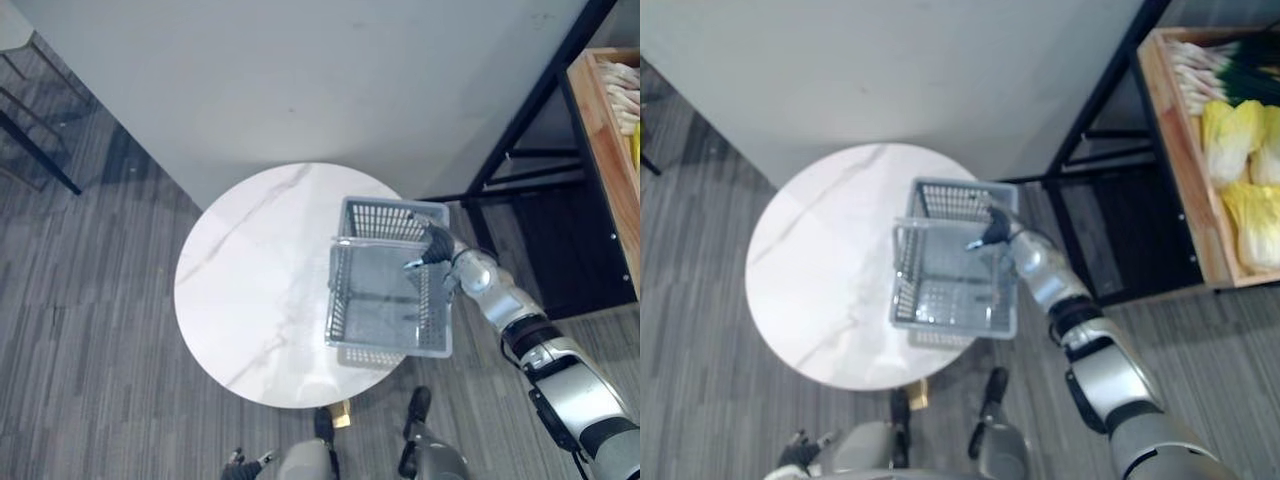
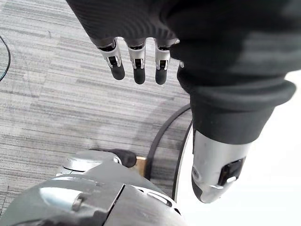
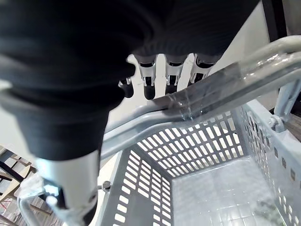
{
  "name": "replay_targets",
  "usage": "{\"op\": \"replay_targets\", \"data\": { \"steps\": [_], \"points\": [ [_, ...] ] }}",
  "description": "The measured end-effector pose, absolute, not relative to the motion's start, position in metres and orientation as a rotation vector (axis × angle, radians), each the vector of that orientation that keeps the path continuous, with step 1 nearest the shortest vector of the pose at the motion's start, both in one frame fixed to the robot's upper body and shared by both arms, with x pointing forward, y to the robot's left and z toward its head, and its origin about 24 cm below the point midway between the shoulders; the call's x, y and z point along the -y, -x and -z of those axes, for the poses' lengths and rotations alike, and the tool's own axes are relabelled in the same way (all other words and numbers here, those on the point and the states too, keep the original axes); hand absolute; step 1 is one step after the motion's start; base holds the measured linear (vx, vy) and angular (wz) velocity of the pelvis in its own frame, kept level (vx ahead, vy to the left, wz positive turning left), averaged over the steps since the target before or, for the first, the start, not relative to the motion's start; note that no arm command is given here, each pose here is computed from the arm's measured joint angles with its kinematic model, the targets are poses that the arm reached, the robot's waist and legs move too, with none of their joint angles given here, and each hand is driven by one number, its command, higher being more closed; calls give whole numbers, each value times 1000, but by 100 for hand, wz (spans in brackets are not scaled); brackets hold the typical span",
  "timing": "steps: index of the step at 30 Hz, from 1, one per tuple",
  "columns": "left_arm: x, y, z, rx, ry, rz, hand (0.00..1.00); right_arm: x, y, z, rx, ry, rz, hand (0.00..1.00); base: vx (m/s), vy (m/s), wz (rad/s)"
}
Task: Pick vegetable in the basket
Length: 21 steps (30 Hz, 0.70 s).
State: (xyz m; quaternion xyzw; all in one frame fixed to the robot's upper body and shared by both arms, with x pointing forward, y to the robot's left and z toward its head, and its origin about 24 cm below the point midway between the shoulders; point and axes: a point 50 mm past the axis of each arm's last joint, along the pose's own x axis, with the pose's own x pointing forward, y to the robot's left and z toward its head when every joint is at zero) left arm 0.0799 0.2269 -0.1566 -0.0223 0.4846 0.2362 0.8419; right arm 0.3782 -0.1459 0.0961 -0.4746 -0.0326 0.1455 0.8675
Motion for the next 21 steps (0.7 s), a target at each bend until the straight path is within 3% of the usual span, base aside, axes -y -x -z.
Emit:
{"op": "replay_targets", "data": {
  "steps": [13, 14, 21],
  "points": [
    [-227, -85, 155, -1007, 43, -503, 0, 144, -383, -103, 82, 1058, -305, 0, 0, -4, 4],
    [-228, -85, 155, -1006, 43, -503, 0, 144, -383, -103, 85, 1080, -305, 100, 0, 0, 0],
    [-227, -87, 155, -1003, 37, -494, 0, 146, -387, -105, 77, 1176, -300, 100, 0, 0, 0]
  ]
}}
